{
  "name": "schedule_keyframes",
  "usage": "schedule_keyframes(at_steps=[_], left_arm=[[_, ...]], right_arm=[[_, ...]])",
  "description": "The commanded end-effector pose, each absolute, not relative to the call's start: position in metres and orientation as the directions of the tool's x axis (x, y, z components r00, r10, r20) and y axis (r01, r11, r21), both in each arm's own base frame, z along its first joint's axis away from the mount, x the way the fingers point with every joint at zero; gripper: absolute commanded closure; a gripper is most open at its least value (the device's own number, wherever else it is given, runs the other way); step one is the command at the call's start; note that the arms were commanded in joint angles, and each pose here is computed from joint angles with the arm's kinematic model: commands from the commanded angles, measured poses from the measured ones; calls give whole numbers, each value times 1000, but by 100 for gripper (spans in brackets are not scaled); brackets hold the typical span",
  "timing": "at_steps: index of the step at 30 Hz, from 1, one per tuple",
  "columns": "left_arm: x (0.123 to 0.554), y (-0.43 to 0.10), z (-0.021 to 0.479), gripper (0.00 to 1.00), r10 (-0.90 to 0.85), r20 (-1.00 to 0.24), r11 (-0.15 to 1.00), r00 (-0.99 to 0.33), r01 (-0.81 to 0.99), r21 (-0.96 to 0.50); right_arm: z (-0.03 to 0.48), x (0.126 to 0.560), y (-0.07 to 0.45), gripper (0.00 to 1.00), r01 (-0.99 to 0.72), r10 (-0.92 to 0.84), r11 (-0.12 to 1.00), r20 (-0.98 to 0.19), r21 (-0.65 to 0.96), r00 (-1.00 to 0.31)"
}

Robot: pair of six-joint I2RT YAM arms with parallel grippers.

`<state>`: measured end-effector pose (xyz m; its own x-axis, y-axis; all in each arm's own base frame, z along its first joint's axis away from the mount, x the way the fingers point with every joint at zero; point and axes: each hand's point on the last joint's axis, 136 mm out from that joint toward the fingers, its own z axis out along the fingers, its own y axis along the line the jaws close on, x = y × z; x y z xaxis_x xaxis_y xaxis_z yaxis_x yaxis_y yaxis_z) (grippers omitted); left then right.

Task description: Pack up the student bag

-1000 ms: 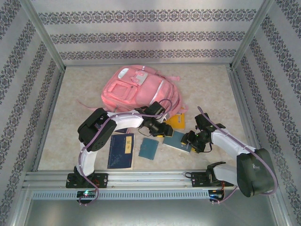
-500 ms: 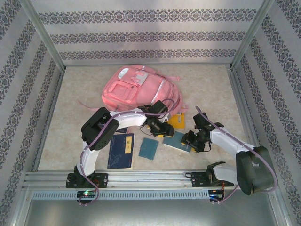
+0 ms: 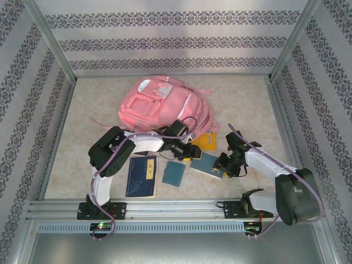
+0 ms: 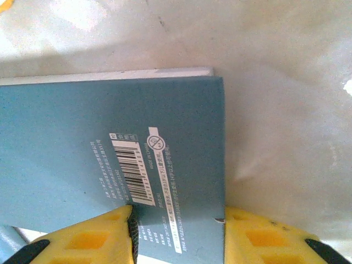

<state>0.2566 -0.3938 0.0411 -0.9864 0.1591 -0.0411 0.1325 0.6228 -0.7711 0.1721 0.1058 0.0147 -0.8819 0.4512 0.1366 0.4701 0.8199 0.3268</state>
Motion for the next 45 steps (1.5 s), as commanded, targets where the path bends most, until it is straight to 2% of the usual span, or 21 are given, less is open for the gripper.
schedule_keyframes(at_steps=[1, 10, 19, 25, 32, 39, 45], left_arm=[[243, -428, 85, 47, 228, -60, 401, -972, 150, -903], [245, -435, 123, 49, 241, -71, 262, -968, 135, -956], [236, -431, 140, 53, 260, -49, 213, -964, 107, -971], [229, -430, 158, 56, 278, -39, 140, -960, 80, -987], [228, -430, 150, 57, 279, 0, 130, -960, 38, -991], [234, -443, 140, 62, 303, 85, 33, -949, -79, -996], [234, -444, 124, 61, 314, 99, 98, -944, -71, -993]], right_arm=[[2, 182, 118, 61, 428, 418, 821, 113, 379, -902], [2, 178, 113, 61, 436, 426, 821, 114, 369, -898], [7, 179, 111, 61, 438, 434, 816, 102, 377, -895], [11, 178, 109, 60, 443, 441, 810, 100, 383, -892], [13, 177, 108, 60, 448, 449, 804, 96, 391, -889], [17, 179, 107, 59, 452, 459, 794, 87, 407, -884], [18, 180, 106, 59, 452, 460, 792, 85, 410, -884]])
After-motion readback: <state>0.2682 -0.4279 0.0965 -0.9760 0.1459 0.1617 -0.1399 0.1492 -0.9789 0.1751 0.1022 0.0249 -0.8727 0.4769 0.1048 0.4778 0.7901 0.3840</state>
